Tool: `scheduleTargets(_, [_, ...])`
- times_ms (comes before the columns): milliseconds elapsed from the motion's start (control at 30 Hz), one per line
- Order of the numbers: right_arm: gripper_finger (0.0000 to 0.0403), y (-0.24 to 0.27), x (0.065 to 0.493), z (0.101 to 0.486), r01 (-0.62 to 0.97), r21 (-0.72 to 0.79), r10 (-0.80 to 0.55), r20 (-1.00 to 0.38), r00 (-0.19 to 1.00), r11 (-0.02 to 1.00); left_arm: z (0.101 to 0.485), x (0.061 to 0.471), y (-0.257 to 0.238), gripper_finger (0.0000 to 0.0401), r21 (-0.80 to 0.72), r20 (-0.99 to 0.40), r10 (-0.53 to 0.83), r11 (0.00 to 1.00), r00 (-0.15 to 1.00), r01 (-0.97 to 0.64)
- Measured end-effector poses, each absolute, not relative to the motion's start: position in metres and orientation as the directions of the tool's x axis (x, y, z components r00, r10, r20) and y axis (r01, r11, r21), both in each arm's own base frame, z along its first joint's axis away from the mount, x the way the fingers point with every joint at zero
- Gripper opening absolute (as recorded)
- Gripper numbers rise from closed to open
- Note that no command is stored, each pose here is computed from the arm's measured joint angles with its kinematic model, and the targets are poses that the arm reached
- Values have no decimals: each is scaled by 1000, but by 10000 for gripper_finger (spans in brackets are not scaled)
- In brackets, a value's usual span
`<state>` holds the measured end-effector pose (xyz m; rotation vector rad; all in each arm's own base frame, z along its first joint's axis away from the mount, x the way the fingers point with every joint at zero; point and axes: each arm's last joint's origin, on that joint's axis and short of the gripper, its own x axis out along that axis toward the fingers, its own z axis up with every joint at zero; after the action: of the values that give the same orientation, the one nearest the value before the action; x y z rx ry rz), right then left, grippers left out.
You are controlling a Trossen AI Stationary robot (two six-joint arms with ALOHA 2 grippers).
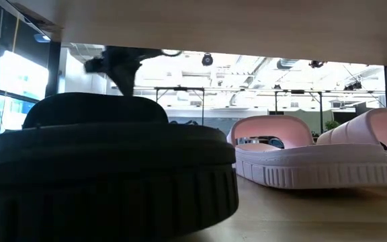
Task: Pick and place slides into the shelf
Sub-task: Put the black slipper under the shelf
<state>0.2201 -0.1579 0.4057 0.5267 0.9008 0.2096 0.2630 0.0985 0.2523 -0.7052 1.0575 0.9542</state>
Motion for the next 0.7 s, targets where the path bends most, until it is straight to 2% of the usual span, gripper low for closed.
scheduleTargets(133, [21, -158, 220, 406, 39, 515, 386, -688, 615, 856, 235, 227, 111, 3, -332, -863, 276, 322, 423, -887])
scheduleTargets(233, [21, -158, 220, 407, 39, 513, 382, -686, 619, 858, 217, 204, 120, 3, -482, -805, 287, 198, 520, -854])
scheduleTargets(333, [21, -158, 221, 407, 41, 514, 381, -685, 621, 857, 204, 188, 127, 3, -529, -777, 335, 112, 533, -841])
scheduleTargets(433, [21, -158, 221, 407, 46, 518, 381, -685, 621, 854, 195, 180, 136, 3, -548, -759, 375, 72, 532, -833])
scheduleTargets(700, [21, -158, 221, 407, 52, 522, 382, -685, 621, 851, 189, 178, 152, 3, -549, -741, 423, 65, 522, -833])
